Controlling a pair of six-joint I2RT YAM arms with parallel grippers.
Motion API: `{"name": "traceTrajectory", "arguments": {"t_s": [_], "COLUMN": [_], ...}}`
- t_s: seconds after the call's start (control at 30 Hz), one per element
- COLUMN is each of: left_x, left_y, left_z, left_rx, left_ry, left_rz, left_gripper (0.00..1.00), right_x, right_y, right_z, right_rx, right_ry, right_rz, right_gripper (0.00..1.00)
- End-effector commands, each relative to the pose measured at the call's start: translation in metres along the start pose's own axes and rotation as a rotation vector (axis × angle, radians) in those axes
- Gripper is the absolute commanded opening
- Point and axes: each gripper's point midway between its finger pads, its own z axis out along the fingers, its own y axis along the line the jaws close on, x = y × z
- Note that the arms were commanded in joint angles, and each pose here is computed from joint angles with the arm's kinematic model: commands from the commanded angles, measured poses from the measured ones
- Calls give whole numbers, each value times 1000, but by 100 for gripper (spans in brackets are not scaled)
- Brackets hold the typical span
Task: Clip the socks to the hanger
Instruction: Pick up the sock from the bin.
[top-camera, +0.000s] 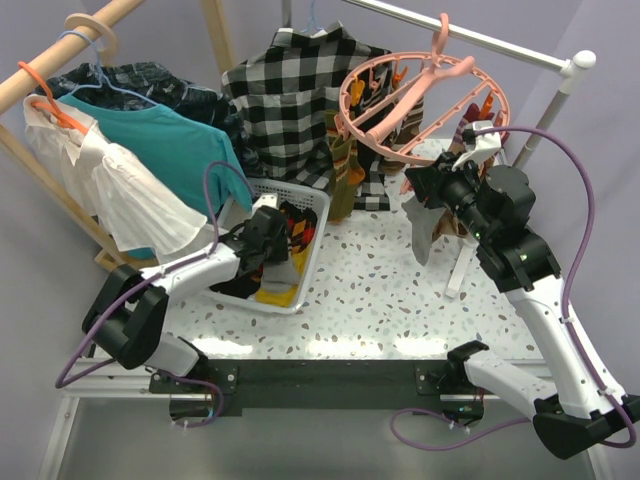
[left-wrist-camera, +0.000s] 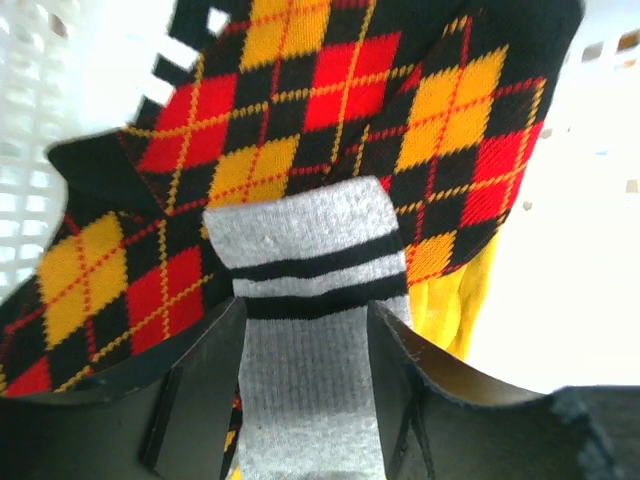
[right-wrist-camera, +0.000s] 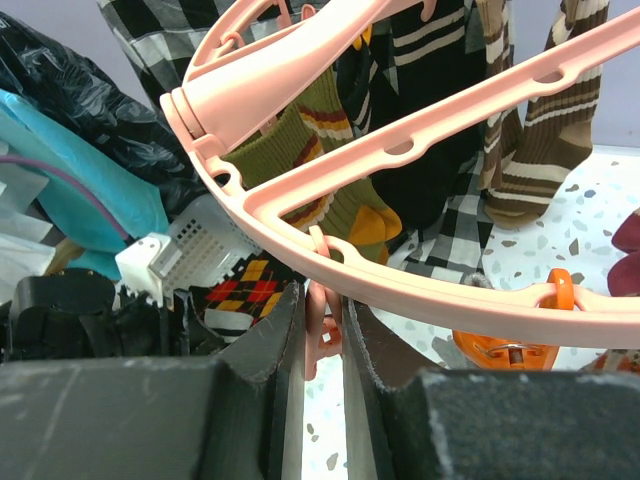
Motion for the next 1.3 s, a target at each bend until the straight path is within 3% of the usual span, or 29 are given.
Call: {"name": "traceTrajectory", "arguments": {"t_s": [0.0,0.17,0.5,0.73,1.27], "left_x": [-39,-46,-18,-15,-109], "left_y": [-7,-5,1,-3,-5], "left_z": [-8,3,40,43,-50], "left_rx": [-32,-85,-172,-154,-72], "left_ry": [-60,-62,33,52,-280], "left_rz": [-48,-32,8,19,25], "left_gripper": [55,46,35,0,0], "right_x": [-15,-16,-17,-17,-20], "right_y": [9,9,7,7,7], "right_z": [-6,-7,-9,-9,-9], "right_rx": [-34,-35,-26,-23,-23], "right_ry": [-50,-54,-57,-58,-61], "right_rz": [3,3,-3,-6,-9], "right_gripper": [10,10,10,10,10]}}
